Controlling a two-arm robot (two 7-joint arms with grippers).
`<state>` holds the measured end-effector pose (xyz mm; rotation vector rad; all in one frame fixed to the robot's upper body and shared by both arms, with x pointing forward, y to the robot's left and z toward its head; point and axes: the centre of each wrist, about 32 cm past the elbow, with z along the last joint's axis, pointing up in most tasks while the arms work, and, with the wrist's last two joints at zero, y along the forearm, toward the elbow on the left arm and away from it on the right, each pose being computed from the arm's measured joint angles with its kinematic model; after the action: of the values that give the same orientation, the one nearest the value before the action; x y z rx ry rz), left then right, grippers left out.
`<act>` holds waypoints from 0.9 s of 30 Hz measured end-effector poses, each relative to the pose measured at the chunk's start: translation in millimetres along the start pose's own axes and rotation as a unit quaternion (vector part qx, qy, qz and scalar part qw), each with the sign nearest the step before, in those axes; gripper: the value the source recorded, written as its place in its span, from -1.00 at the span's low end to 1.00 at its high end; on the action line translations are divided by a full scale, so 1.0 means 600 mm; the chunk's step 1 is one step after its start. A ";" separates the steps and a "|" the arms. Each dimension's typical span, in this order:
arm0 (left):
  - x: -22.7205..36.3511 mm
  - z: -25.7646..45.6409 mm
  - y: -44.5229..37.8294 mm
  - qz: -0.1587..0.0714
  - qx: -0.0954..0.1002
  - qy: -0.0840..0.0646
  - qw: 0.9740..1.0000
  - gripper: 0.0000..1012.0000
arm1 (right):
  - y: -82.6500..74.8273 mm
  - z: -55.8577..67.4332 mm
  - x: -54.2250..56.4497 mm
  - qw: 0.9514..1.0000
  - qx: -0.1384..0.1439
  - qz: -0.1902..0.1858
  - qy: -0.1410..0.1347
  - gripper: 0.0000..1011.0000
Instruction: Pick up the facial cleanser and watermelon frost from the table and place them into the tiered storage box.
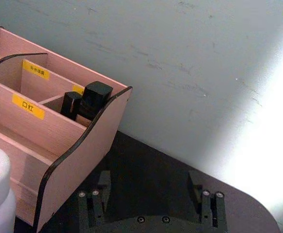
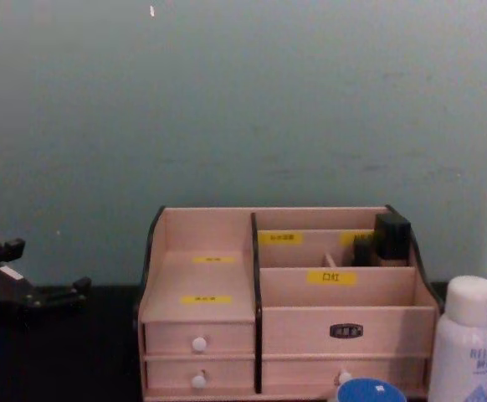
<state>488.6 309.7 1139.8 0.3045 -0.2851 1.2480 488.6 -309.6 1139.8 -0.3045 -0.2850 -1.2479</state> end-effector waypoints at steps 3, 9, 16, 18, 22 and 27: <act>0.0000 0.000 0.000 0.000 0.000 0.000 1.000 0.98 | 0.000 0.000 0.000 1.000 0.000 0.000 0.000 0.98; 0.0000 0.000 0.000 0.000 0.000 0.000 1.000 0.98 | 0.000 0.000 0.000 1.000 0.000 0.000 0.000 0.98; 0.0000 0.000 0.000 0.000 0.000 0.000 1.000 0.98 | 0.000 0.000 0.000 1.000 0.000 0.000 0.000 0.98; 0.0000 0.000 0.000 0.000 0.000 0.000 1.000 0.98 | 0.000 0.000 0.000 1.000 0.000 0.000 0.000 0.98; 0.0000 0.000 0.000 0.000 0.000 0.000 1.000 0.98 | 0.000 0.000 0.000 1.000 0.000 0.000 0.000 0.98; 0.0000 0.000 0.000 0.000 0.000 0.000 1.000 0.98 | 0.000 0.000 0.000 1.000 0.000 0.000 0.000 0.98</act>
<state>488.6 309.7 1139.8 0.3045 -0.2851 1.2480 488.6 -309.7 1139.8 -0.3044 -0.2851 -1.2480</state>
